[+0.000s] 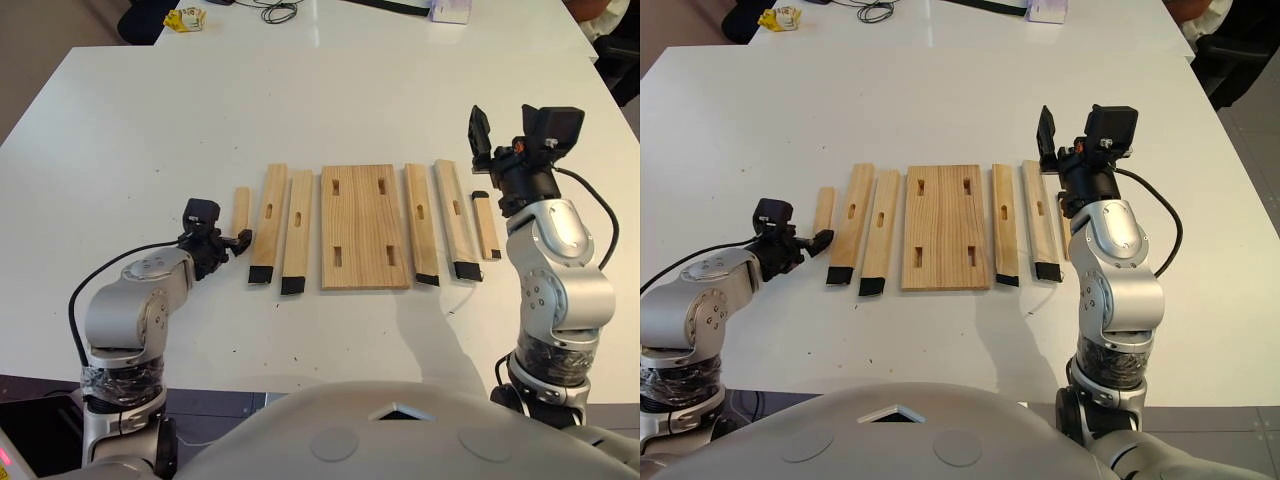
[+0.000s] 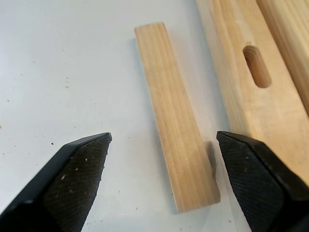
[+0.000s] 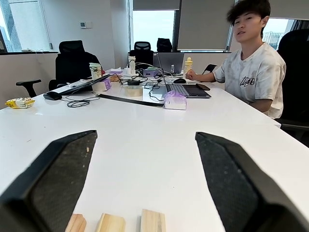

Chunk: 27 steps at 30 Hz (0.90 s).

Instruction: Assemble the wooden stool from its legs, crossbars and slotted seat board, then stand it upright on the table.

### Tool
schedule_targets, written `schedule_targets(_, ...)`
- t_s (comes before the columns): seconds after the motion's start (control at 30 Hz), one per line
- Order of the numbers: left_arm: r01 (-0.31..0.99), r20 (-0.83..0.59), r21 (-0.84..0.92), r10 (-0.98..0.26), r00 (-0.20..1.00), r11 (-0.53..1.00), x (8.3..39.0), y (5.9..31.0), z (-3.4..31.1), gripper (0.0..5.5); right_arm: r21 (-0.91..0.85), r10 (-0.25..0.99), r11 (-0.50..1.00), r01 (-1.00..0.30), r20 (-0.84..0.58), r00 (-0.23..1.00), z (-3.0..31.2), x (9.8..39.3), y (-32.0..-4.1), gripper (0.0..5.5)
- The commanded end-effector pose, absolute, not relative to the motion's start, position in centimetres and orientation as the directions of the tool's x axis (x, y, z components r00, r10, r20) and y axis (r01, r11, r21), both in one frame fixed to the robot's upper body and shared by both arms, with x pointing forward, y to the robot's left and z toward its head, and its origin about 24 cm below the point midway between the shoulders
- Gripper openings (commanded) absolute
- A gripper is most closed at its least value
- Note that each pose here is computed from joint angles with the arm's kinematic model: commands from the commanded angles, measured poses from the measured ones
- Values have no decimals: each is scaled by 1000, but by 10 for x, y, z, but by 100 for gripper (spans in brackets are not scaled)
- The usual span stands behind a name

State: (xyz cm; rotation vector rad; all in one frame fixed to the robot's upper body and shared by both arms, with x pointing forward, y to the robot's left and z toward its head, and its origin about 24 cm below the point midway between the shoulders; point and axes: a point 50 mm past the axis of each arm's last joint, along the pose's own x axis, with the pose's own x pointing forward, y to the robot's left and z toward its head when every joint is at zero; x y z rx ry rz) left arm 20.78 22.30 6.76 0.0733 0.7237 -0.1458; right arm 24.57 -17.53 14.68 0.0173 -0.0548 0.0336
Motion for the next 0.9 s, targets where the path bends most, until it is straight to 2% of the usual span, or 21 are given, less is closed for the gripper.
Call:
schedule_targets(0.03,161,-685,22,-103,722,987,206,226,67,405,25,22,999,-23,39,999,145,243,-175,377)
schedule_targets(0.3,133,-758,-94,-157,633,987,197,229,57,405,31,19,999,-20,35,999,145,241,-174,377)
schedule_targets(0.57,121,-783,-166,-205,588,979,204,226,54,405,33,22,999,-23,28,999,145,241,-174,377)
schedule_targets(0.9,182,-799,-182,-253,545,966,196,217,49,261,35,25,999,-26,23,999,145,241,-173,379)
